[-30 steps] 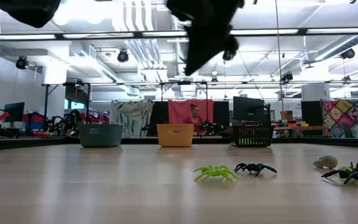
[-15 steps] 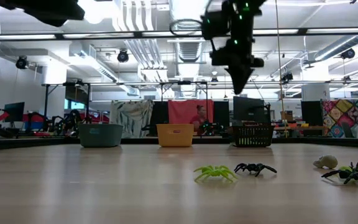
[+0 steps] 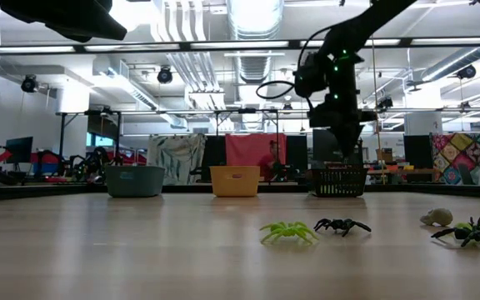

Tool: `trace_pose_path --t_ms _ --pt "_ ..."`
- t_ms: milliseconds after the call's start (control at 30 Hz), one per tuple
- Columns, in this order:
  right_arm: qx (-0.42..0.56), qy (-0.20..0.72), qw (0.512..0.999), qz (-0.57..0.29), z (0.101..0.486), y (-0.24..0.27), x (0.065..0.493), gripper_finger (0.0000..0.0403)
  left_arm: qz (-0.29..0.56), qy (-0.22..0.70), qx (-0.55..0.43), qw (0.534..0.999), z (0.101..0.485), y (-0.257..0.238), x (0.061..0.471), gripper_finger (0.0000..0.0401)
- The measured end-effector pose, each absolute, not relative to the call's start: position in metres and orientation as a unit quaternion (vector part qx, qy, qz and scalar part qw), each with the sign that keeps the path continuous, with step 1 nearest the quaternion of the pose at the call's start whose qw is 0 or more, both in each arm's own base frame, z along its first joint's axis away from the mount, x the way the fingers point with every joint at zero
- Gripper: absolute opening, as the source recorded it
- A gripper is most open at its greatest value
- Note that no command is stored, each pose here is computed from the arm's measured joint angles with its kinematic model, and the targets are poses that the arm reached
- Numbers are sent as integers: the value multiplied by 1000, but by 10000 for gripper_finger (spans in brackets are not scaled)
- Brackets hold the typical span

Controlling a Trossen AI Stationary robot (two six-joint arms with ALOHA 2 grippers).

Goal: Sort Halloween decoration
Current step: Put the green spider toy into the black bin, then put the black spider toy into the orange bin

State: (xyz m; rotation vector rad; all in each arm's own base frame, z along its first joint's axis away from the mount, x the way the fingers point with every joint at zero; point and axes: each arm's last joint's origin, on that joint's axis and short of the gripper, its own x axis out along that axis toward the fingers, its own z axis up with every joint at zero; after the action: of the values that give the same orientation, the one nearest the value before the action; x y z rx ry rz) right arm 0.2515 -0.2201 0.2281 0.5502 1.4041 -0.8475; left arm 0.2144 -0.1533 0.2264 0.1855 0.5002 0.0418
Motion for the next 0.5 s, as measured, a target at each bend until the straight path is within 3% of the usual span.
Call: trace_pose_path --t_ms 500 --pt "246 605 659 -373 223 -218 252 88 41 240 82 966 227 -152 215 0"
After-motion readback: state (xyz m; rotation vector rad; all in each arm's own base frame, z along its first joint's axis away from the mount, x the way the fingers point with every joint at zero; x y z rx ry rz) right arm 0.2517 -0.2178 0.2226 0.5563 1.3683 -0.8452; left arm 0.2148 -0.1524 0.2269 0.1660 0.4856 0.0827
